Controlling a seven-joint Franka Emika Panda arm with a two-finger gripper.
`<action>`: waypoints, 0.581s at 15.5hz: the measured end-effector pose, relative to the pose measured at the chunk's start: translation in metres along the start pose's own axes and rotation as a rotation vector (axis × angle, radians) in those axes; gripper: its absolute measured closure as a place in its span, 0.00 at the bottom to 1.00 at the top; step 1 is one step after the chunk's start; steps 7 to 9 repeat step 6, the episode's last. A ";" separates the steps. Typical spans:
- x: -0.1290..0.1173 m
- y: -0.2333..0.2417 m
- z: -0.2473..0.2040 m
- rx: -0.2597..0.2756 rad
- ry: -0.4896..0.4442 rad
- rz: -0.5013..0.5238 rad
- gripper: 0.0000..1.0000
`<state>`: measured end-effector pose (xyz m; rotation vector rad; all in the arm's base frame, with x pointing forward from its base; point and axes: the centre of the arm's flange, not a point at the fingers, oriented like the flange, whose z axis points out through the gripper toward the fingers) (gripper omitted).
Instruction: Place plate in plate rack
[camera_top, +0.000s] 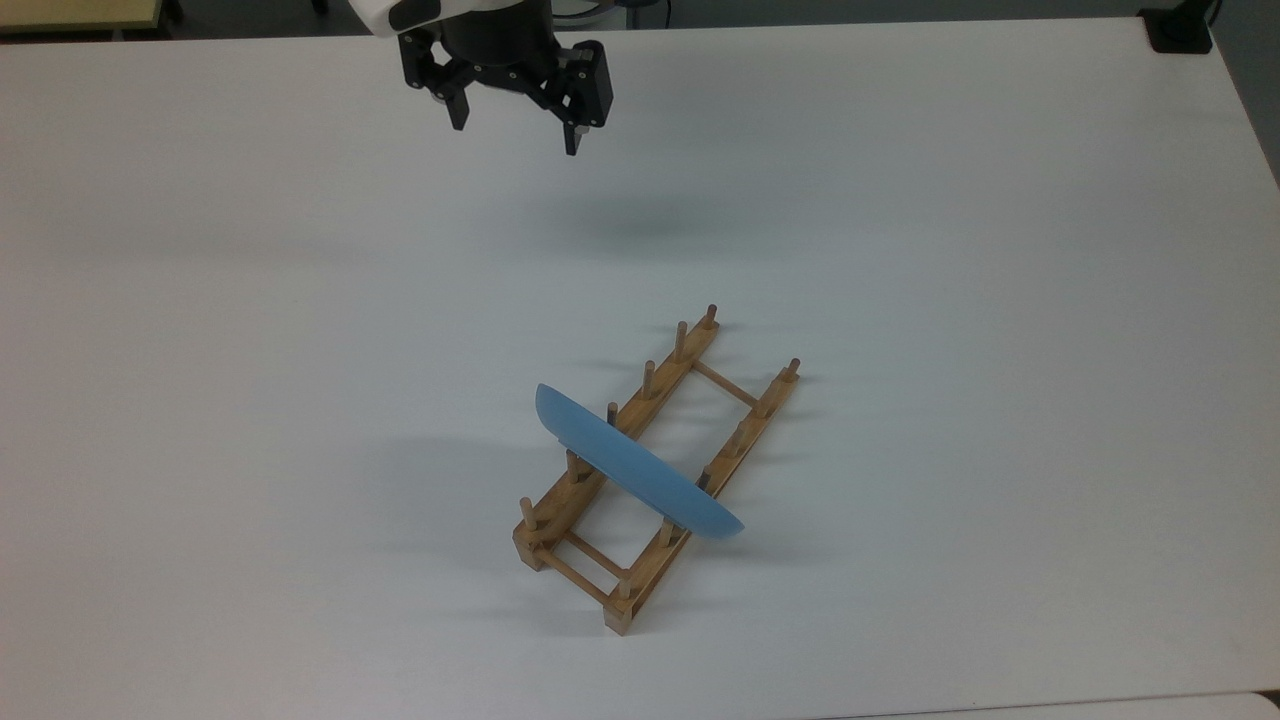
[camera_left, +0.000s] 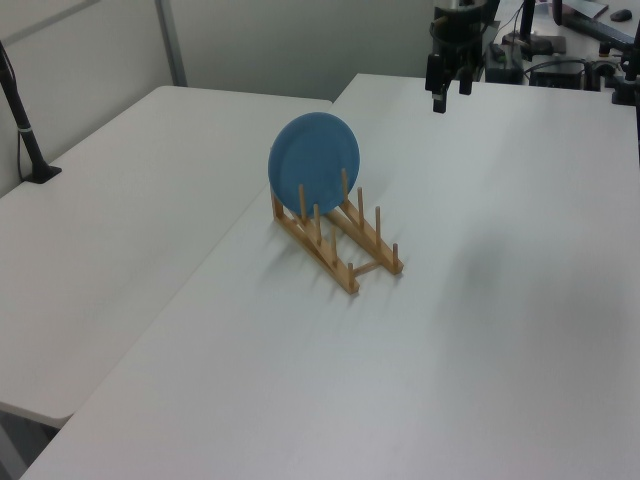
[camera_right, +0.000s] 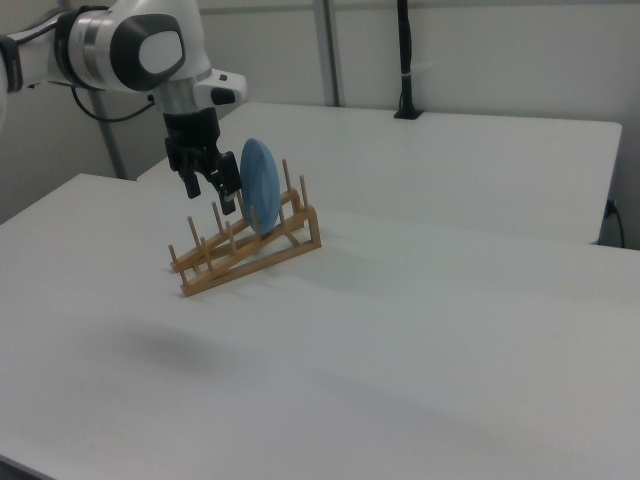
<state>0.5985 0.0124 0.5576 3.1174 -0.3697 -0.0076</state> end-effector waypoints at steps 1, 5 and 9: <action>0.001 0.004 0.000 -0.002 0.001 0.007 0.00; 0.004 0.014 0.001 -0.004 0.000 0.026 0.00; 0.004 0.015 0.001 -0.004 0.000 0.027 0.00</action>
